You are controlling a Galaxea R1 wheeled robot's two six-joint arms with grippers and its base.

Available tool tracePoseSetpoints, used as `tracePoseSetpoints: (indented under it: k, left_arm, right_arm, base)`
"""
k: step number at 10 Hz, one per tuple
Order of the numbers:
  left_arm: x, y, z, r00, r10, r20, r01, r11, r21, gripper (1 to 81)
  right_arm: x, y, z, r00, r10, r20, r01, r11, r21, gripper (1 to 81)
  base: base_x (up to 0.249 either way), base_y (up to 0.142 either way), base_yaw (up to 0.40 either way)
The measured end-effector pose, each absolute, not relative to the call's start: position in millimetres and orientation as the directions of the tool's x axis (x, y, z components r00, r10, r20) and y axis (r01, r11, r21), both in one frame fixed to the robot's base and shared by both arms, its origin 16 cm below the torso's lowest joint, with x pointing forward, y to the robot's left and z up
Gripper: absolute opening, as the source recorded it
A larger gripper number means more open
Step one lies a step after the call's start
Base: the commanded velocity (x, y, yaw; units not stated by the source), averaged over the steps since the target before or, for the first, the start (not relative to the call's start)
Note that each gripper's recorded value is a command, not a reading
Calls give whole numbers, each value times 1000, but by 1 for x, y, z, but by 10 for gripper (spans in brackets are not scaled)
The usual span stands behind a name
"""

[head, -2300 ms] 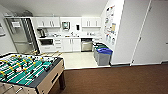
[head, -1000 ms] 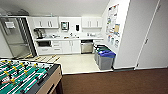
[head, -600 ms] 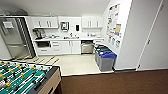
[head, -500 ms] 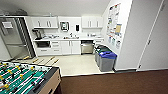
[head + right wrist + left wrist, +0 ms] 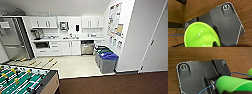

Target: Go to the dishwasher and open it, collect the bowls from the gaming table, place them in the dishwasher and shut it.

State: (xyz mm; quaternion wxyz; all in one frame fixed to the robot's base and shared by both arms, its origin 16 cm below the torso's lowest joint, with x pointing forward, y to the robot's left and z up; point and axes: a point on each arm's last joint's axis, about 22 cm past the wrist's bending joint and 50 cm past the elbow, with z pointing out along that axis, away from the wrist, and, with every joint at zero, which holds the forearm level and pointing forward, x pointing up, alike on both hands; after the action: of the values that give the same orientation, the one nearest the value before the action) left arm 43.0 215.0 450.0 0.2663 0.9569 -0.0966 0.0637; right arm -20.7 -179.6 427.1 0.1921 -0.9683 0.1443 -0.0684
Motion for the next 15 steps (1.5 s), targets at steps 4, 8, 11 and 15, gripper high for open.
tracePoseSetpoints:
  k: [4, 8, 11, 15]
  left_arm:
    - [43, 212, 450, 973, -150, 174, -219, -837, 501, 10]
    - [44, 209, 451, 973, -149, 175, -219, -834, 506, 10]
    - [41, 213, 450, 974, -150, 171, -217, -838, 500, 10]
    - [43, 214, 450, 973, -150, 174, -219, -838, 500, 10]
  right_arm:
    - [-20, -182, 427, 949, -305, 78, -253, -886, -389, 10]
    - [-20, -182, 427, 949, -306, 79, -253, -886, -389, 10]
    - [-24, -181, 427, 950, -305, 73, -255, -886, -388, 10]
    - [-21, -180, 427, 949, -305, 78, -252, -885, -391, 10]
  base:
    - [175, -61, 0]
    - [170, -16, 0]
    - [169, 0, 0]
    - [169, 0, 0]
